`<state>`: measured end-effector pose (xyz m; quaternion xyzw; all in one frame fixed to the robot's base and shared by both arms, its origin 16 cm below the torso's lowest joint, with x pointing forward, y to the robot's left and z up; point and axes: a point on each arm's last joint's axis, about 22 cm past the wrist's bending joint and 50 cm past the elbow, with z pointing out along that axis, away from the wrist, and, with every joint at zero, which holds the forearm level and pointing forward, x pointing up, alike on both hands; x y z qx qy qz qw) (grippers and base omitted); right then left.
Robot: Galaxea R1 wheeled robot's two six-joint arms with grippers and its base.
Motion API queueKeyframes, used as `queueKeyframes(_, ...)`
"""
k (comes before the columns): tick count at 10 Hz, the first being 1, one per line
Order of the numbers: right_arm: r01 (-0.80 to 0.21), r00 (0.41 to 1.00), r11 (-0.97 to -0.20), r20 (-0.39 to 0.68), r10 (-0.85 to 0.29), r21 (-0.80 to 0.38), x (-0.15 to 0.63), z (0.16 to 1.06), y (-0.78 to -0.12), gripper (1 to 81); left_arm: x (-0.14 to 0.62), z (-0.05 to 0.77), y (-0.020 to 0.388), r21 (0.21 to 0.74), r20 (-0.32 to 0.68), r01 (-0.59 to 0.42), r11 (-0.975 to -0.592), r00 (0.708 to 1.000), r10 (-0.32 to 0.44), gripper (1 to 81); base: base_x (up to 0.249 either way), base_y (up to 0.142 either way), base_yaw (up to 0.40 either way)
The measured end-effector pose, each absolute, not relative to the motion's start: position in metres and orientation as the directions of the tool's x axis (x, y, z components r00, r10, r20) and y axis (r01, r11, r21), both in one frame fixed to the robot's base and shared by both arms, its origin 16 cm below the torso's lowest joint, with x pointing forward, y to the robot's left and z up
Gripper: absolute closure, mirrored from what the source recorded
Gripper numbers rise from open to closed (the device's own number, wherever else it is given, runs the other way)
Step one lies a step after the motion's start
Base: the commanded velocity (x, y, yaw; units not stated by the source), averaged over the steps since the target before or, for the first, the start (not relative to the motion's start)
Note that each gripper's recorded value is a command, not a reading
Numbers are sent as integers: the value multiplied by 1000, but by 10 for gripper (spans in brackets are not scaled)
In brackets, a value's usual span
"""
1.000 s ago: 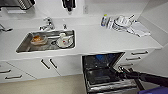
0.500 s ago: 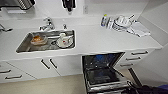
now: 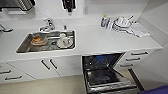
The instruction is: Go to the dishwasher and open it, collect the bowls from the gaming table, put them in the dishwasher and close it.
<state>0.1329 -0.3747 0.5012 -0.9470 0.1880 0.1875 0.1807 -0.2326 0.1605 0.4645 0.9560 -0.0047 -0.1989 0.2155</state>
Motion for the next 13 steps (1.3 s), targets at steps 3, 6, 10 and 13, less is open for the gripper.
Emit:
queueKeyframes(3,-417,853,-867,-446,-271,-271,83,502,-370,10,-195,453,149,427,-331,63,-902,939,-92,10,0,0,0)
queueKeyframes(6,-419,858,-864,-432,-277,-278,60,484,-349,10,-163,441,144,436,-289,43,-899,953,-94,10,0,0,0)
queueKeyframes(10,-452,859,-836,-405,-313,-313,76,458,-302,10,-123,419,158,412,-238,10,-911,966,-98,10,0,0,0)
queueKeyframes(13,-675,719,-693,-439,-540,-252,121,450,-308,10,-93,405,153,418,-202,-5,-909,975,-98,10,0,0,0)
